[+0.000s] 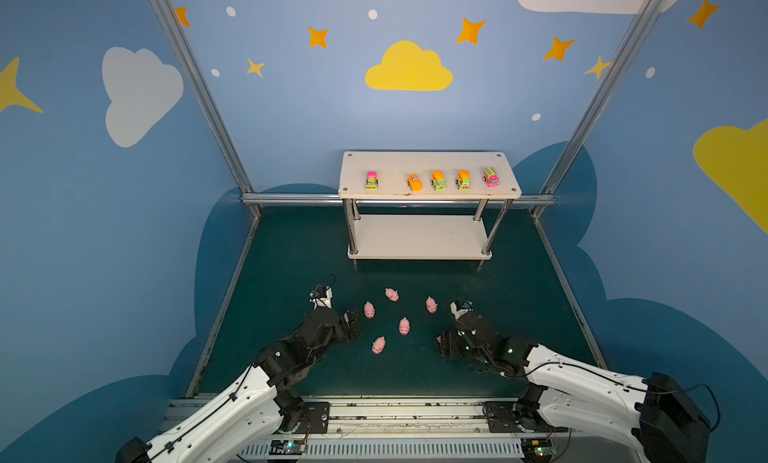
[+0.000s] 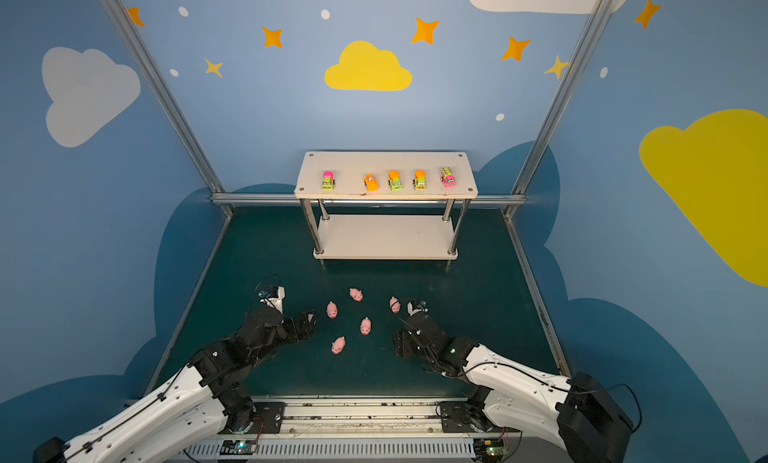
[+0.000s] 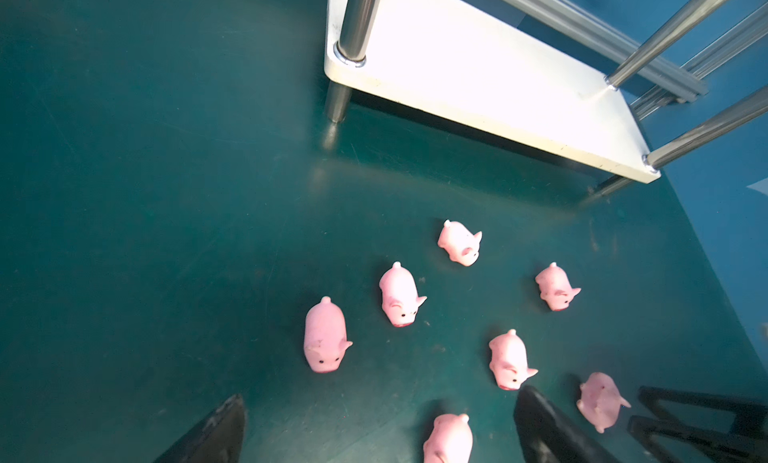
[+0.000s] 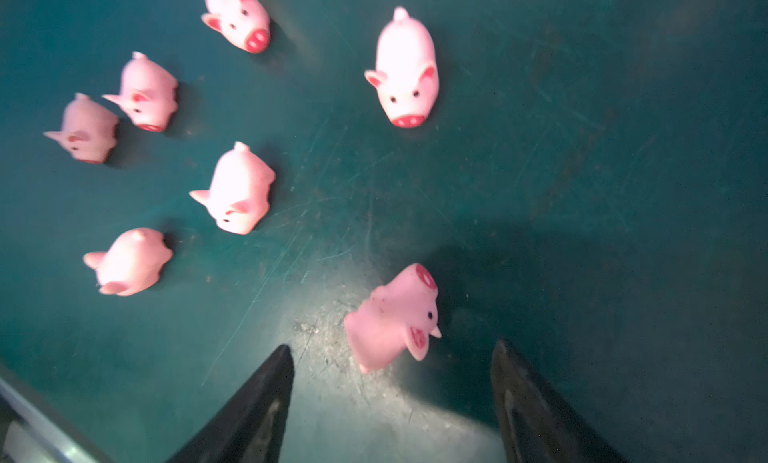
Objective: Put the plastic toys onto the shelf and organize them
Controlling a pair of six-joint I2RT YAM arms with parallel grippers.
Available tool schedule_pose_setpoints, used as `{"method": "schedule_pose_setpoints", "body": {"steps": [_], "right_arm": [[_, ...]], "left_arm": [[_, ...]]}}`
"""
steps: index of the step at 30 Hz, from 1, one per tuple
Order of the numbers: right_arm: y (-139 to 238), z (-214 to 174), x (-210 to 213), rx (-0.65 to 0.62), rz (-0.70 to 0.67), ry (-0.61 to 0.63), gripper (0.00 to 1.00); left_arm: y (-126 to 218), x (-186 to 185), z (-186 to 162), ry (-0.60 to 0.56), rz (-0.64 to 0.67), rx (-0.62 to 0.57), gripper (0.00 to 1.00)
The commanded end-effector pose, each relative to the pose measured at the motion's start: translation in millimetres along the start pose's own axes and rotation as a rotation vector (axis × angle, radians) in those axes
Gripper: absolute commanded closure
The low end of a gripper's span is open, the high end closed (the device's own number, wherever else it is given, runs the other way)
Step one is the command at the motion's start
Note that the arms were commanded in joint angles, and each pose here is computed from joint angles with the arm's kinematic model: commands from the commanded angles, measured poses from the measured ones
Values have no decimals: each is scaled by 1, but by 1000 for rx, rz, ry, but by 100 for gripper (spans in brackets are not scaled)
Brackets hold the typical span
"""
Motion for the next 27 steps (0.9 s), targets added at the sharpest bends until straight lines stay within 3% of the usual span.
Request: {"method": "schedule_pose_setpoints", "body": {"steps": [1, 4, 11, 27], "right_arm": [[-3, 8, 8, -30, -11, -22, 35], [-9, 8, 15, -19, -15, -13, 40], [-17, -1, 5, 40, -175, -31, 49], [23, -16, -29, -30, -258, -83, 46]], "left_arm": [[-3, 1, -3, 19, -11, 2, 0], [-3, 3, -5, 16, -2, 9, 0], [-1, 4, -5, 9, 0, 5, 0], [-10, -1, -7, 10, -10, 29, 0]]}}
Point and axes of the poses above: each gripper's point midway between its finger pads, its own y axis back along the fingers, its own x axis along the line the jaws close on, z = x × y, the point moved 8 cm from there along y, back along the fingers, and after that the axes turned 10 degrees about y, right-handed, at the moved point
